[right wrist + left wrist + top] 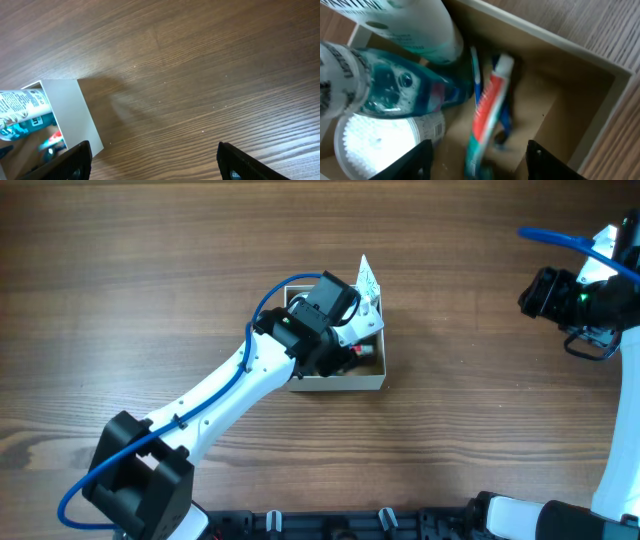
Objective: Pack container
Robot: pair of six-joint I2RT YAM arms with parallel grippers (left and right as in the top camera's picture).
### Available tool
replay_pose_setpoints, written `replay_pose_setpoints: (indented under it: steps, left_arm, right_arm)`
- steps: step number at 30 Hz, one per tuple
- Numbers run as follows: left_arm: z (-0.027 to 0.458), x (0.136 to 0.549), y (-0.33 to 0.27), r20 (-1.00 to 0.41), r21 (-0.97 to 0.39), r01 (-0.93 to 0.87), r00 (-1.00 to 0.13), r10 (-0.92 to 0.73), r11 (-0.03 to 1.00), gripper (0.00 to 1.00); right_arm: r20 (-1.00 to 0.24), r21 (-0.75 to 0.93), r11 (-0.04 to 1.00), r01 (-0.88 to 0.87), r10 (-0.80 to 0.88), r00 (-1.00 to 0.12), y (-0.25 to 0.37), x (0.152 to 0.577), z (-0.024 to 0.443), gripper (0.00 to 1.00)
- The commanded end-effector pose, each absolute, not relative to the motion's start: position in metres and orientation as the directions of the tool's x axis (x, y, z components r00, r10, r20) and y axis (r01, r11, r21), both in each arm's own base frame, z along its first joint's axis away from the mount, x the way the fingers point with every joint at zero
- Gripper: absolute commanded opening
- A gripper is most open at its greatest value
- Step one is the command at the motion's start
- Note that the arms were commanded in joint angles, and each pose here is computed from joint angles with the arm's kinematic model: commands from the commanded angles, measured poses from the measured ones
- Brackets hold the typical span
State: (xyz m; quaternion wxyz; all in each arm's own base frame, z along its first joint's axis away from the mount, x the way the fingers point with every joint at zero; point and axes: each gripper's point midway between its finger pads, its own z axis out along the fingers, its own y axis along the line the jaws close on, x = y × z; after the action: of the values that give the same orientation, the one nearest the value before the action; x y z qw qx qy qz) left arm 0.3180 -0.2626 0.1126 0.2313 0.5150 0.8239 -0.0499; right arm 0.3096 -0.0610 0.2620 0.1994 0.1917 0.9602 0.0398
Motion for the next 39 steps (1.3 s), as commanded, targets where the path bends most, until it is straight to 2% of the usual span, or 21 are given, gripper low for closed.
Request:
replay_pose_setpoints:
  steps: [1, 4, 8, 10, 11, 13, 15, 19, 24, 26, 28, 32, 39]
  left_arm:
    - [0.154, 0.324, -0.243, -0.475, 0.234, 0.805, -0.394, 0.787, 0.545, 0.66]
    - [0.192, 0.327, -0.207, -0.528, 0.27, 0.684, -0.484, 0.698, 0.678, 0.7]
    - [0.231, 0.352, -0.149, -0.66, 0.181, 0.443, -0.607, 0.442, 0.878, 0.83]
    - [0.241, 0.369, -0.117, -0.705, 0.114, 0.304, -0.646, 0.292, 0.946, 0.96]
    - [0.244, 0.376, -0.103, -0.72, 0.081, 0.249, -0.654, 0.229, 0.965, 1.0]
    - [0.243, 0.391, -0.072, -0.734, -0.008, 0.137, -0.674, 0.088, 0.99, 1.0]
    - [0.235, 0.399, -0.044, -0.718, -0.059, 0.026, -0.696, -0.024, 0.998, 1.0]
    - [0.218, 0.405, -0.01, -0.669, -0.16, -0.152, -0.71, -0.22, 0.975, 1.0]
    - [0.217, 0.405, 0.005, -0.671, -0.129, -0.189, -0.706, -0.226, 0.974, 1.0]
    - [0.219, 0.398, 0.005, -0.652, -0.18, -0.219, -0.703, -0.283, 0.959, 1.0]
    - [0.225, 0.387, -0.009, -0.633, -0.229, -0.165, -0.723, -0.275, 0.959, 1.0]
    - [0.226, 0.347, -0.034, -0.64, -0.173, 0.016, -0.762, -0.101, 0.985, 1.0]
    - [0.215, 0.271, -0.038, -0.746, -0.212, -0.005, -0.644, -0.166, 0.977, 1.0]
  right_arm:
    - [-0.352, 0.166, 0.927, 0.335, 0.373, -0.858, -0.058, 0.311, 0.258, 0.8]
    - [-0.365, 0.198, 0.946, 0.255, 0.313, -0.877, -0.045, 0.316, 0.26, 0.81]
    - [-0.435, 0.18, 0.97, 0.162, 0.226, -0.872, -0.027, 0.334, 0.267, 0.82]
    - [-0.513, 0.141, 0.983, 0.118, 0.174, -0.841, -0.019, 0.353, 0.276, 0.84]
    - [-0.571, 0.114, 0.99, 0.085, 0.136, -0.809, -0.01, 0.367, 0.285, 0.85]
    - [-0.641, 0.073, 0.996, 0.052, 0.087, -0.763, 0.002, 0.388, 0.294, 0.9]
    - [-0.675, 0.071, 0.997, 0.007, 0.053, -0.736, 0.018, 0.406, 0.296, 1.0]
    - [-0.683, 0.066, 0.998, -0.01, 0.038, -0.73, 0.027, 0.428, 0.284, 1.0]
    - [-0.676, 0.05, 0.997, -0.066, -0.015, -0.736, 0.031, 0.426, 0.282, 1.0]
    - [-0.669, 0.072, 0.994, -0.082, -0.013, -0.743, 0.035, 0.421, 0.283, 1.0]
    - [-0.667, 0.077, 0.995, -0.068, 0.001, -0.745, 0.034, 0.411, 0.289, 1.0]
    - [-0.707, 0.084, 0.996, 0.027, 0.079, -0.703, 0.021, 0.382, 0.301, 1.0]
    - [-0.771, 0.096, 0.987, 0.132, 0.157, -0.617, 0.004, 0.298, 0.25, 1.0]
